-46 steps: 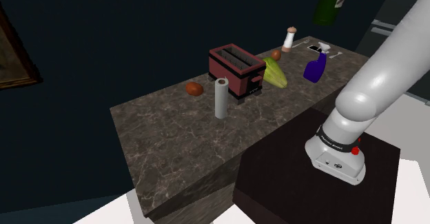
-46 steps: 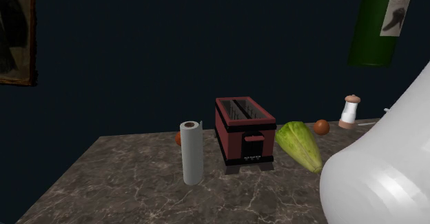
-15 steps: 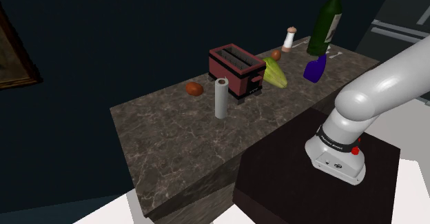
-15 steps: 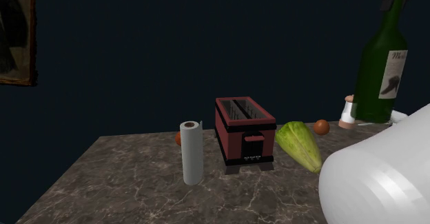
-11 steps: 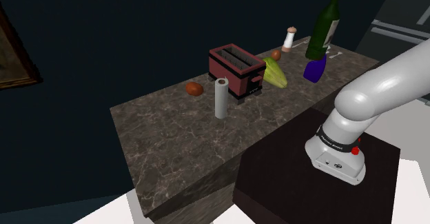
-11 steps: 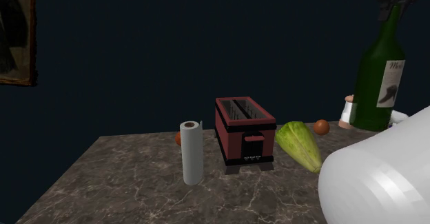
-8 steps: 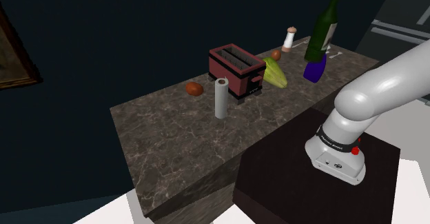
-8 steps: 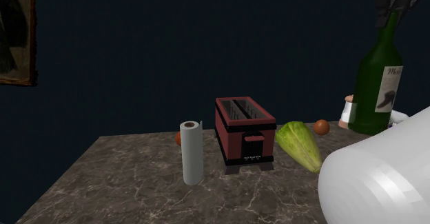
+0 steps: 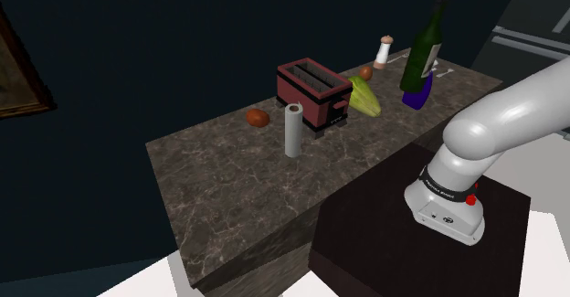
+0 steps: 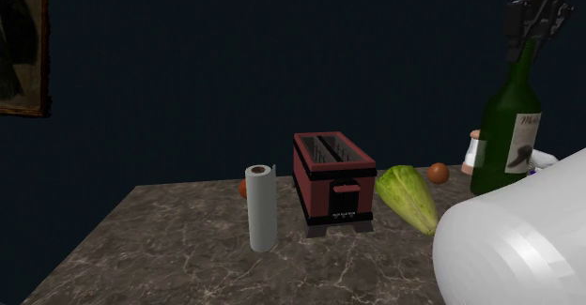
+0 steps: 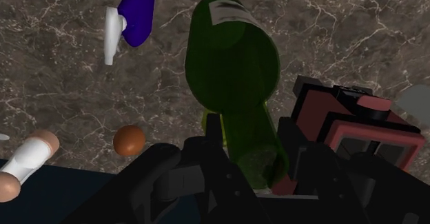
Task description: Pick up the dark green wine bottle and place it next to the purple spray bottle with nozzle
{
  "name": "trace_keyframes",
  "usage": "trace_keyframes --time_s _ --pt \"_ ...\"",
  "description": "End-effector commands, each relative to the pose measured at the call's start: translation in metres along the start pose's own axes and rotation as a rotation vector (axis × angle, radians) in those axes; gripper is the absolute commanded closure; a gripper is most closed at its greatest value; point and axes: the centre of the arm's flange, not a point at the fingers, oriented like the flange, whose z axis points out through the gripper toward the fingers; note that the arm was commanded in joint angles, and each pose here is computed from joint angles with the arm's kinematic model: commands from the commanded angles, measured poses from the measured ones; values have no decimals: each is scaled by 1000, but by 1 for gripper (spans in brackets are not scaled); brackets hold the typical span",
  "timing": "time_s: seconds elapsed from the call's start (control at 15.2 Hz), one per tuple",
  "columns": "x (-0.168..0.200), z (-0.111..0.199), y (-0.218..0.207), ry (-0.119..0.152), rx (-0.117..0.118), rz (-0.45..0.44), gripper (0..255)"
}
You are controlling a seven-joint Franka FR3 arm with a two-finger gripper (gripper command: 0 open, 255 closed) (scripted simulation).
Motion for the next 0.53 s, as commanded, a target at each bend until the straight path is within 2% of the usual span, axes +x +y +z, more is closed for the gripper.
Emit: trace_keyframes --time_s 0.0,0.46 --pt "-1 10 0 1 -1 0 255" --pt "-5 47 1 1 -1 0 255"
